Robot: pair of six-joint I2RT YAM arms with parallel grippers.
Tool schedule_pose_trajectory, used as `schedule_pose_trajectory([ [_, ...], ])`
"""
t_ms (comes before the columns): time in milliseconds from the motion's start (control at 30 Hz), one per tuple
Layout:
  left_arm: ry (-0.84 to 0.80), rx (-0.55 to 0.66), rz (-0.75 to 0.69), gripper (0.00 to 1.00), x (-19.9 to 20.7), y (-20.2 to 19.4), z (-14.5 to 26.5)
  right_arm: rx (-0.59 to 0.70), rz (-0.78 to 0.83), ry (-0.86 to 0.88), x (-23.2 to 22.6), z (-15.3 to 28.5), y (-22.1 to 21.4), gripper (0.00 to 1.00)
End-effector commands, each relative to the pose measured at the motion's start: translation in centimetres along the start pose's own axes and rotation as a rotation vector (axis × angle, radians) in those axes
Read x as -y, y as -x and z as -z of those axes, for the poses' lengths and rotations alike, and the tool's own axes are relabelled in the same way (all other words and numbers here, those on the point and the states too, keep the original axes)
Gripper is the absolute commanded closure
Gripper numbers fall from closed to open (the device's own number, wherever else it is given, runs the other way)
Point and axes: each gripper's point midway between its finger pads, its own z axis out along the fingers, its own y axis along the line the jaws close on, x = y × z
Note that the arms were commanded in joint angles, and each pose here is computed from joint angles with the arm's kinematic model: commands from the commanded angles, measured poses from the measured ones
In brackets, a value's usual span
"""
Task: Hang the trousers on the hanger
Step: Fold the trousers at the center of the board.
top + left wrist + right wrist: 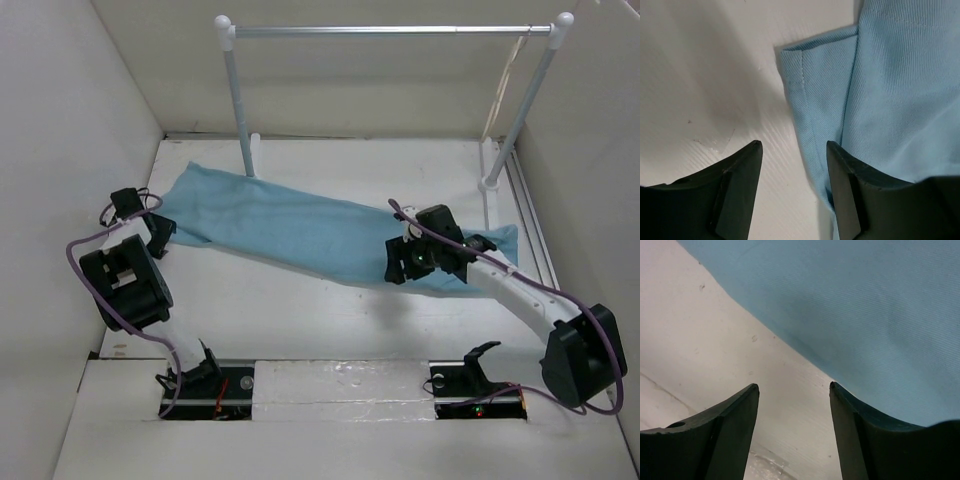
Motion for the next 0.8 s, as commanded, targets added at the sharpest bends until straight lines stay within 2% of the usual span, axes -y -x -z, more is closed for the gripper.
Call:
schedule_pose_trajectory([
  [0, -0.022, -0.005, 0.003, 0.5, 0.3, 0.4, -0.9, 0.074, 0.011, 0.009, -0.3, -0.5, 1.1, 0.36],
  [100, -0.024, -0.012, 0.019, 0.51, 0.8, 0.5, -1.7, 0.05, 0.015, 0.001, -0.2, -0.7, 0.1, 0.36],
  [167, -0.035, 0.0, 0.029, 0.55, 1.1, 0.8, -2.1, 0.042, 0.008, -0.03, 0.4, -0.7, -0.5, 0.35],
  [300, -0.038, -0.015, 0.061, 0.75, 1.5, 0.7, -3.1, 0.014, -0.065, -0.104, 3.1, -1.0, -2.0, 0.35],
  [333, -0.046, -0.008, 0.059, 0.9, 1.7, 1.0, -3.2, 0.013, -0.063, -0.125, 3.6, -1.2, -2.2, 0.32],
  [400, -0.036, 0.016, 0.049, 1.0, 2.0, 1.9, -3.4, -0.008, -0.083, -0.178, 5.2, -1.5, -2.5, 0.28],
  [533, 0.064, 0.13, -0.014, 1.0, 1.0, 5.0, -2.6, -0.004, -0.134, -0.308, 8.7, -1.5, -2.2, 0.28],
  [633, 0.149, 0.241, -0.038, 1.0, 0.0, 7.7, -1.1, 0.009, -0.223, -0.334, 10.9, -1.8, -2.4, 0.32],
  [667, 0.16, 0.256, -0.033, 1.0, -0.1, 8.0, -0.8, 0.006, -0.237, -0.334, 11.3, -1.8, -2.7, 0.4],
  [767, 0.248, 0.325, -0.011, 1.0, -1.8, 9.0, 0.6, -0.013, -0.29, -0.359, 13.0, -1.4, -3.8, 0.42],
])
